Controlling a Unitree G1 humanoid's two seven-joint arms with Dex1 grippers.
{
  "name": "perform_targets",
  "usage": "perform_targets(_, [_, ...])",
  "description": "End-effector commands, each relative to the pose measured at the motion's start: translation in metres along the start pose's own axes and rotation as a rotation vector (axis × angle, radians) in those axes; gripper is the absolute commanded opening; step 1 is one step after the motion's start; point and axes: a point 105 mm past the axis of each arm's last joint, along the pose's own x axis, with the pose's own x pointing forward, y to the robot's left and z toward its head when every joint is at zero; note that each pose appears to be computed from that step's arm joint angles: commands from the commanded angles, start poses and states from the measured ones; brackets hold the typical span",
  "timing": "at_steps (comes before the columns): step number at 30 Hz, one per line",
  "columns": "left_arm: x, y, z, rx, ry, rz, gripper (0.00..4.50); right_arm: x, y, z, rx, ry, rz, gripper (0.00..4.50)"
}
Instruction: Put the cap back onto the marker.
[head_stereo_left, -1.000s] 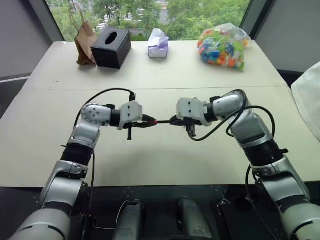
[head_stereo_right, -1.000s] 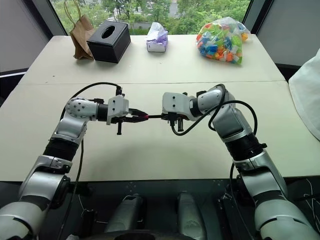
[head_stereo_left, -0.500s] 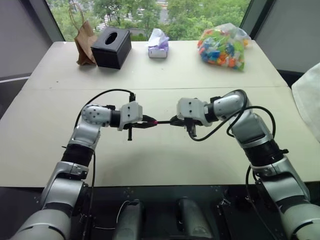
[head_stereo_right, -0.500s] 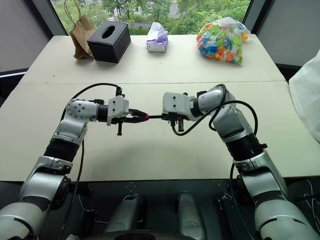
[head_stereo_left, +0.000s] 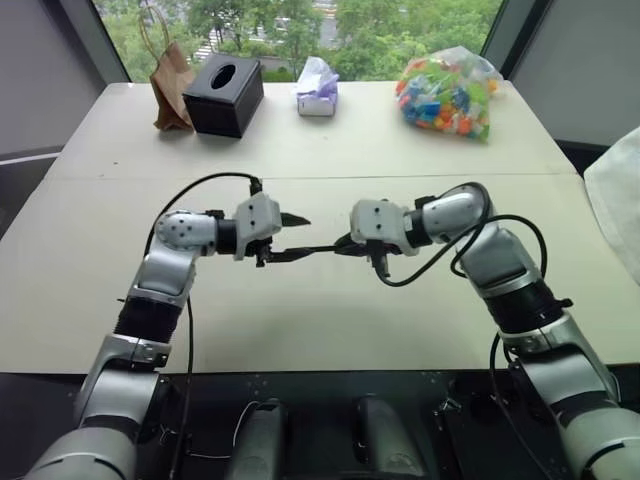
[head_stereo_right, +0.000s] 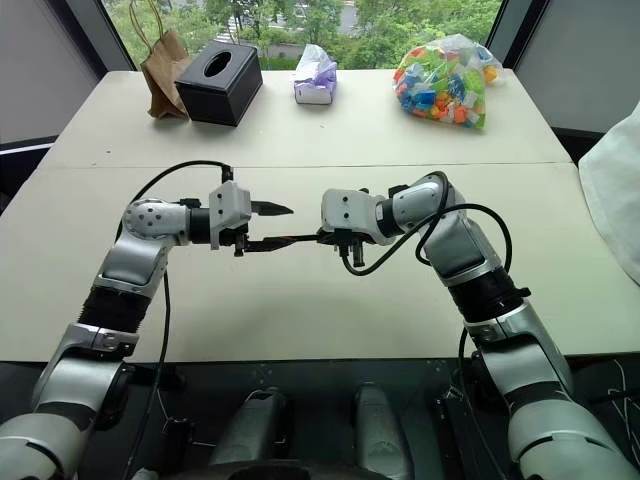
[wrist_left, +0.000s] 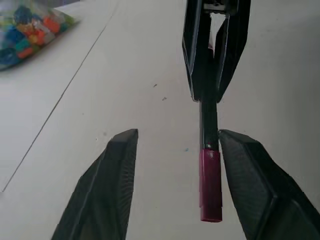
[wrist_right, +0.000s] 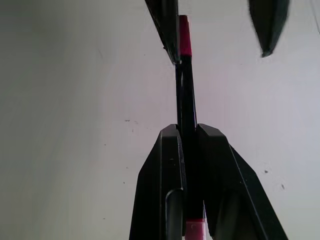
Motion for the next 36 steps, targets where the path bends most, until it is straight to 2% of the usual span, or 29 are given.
perform_targets(1, [-0.017,0.003,0.007,0.011,-0.011,0.051,4.40,-0.014,-0.007,-0.005,0.001,0.011,-0.036,0.00])
perform_targets(6, [-0.031,0.001,0.006,-0.003,0.016,0.085,4.46,-0.037,-0.013,-0.017,0.032,0.043,-0.100,0.00])
perform_targets(14, [-0.016,0.006,0.014,-0.158,-0.077,0.194,4.46,-0.105,-0.038,-0.054,0.272,0.120,-0.627,0.00])
perform_targets(18, [-0.005,0.006,0.018,-0.203,-0.104,0.200,4.46,-0.136,-0.028,-0.078,0.464,0.166,-0.895,0.00])
perform_targets(23, [0.007,0.010,0.021,-0.253,-0.131,0.195,4.46,-0.166,-0.001,-0.111,0.695,0.222,-1.135,0.00])
perform_targets(28, [0.019,0.008,0.023,-0.292,-0.140,0.167,4.46,-0.184,0.022,-0.141,0.806,0.284,-1.251,0.00])
perform_targets(36, [0.023,0.009,0.031,-0.321,-0.173,0.154,4.46,-0.177,0.035,-0.179,0.933,0.288,-1.254,0.00])
